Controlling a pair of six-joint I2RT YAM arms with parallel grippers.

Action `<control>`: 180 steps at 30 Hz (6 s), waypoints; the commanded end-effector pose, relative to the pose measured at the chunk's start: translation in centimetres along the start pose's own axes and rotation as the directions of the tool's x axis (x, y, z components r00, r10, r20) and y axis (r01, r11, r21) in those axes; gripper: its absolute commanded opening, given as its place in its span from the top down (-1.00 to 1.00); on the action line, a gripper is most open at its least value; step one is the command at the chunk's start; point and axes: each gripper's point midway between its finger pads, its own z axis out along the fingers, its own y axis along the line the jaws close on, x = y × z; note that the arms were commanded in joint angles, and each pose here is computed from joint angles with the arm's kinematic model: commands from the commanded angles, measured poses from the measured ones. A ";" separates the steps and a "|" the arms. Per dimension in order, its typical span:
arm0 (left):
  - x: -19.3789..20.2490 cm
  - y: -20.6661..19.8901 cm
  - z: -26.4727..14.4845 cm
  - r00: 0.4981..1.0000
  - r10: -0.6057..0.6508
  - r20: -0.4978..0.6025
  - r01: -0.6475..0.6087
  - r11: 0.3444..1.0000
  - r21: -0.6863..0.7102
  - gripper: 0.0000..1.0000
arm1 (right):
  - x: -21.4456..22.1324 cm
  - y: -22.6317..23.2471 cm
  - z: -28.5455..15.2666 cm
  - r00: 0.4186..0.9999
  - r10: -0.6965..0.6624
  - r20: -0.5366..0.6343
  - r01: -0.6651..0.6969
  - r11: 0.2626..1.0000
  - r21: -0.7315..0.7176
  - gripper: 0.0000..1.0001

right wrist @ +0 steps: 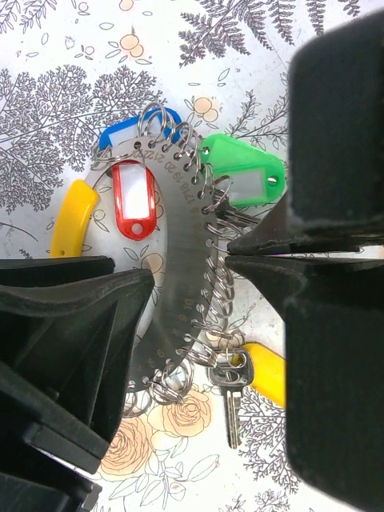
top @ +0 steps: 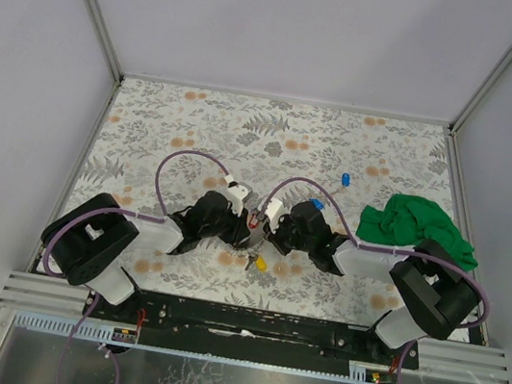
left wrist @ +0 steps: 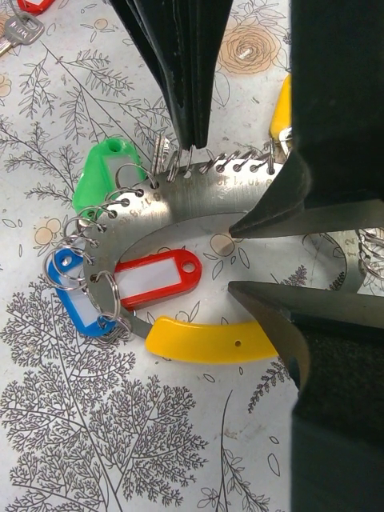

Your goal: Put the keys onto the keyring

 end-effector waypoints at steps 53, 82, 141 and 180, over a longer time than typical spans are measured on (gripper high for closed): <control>-1.0 0.3 -0.3 0.996 -0.083 0.030 0.080 0.994 0.078 0.45 | -2.3 -0.2 -1.9 0.975 0.081 0.205 -0.075 0.996 -0.040 0.43; -0.9 0.1 -0.2 0.996 -0.083 0.022 0.081 0.993 0.087 0.45 | -1.1 -1.2 0.8 0.952 0.306 -0.005 -0.306 0.952 -0.017 0.45; -3.7 -2.1 -2.4 0.976 -0.054 0.212 0.004 0.974 0.228 0.45 | -6.1 0.5 -0.6 0.926 -0.213 0.311 0.262 0.957 -0.126 0.99; -6.4 -7.2 -5.6 0.809 0.261 0.526 -0.497 0.782 0.377 0.45 | -8.0 1.1 -4.1 0.815 -0.380 0.437 0.510 0.828 -0.231 0.91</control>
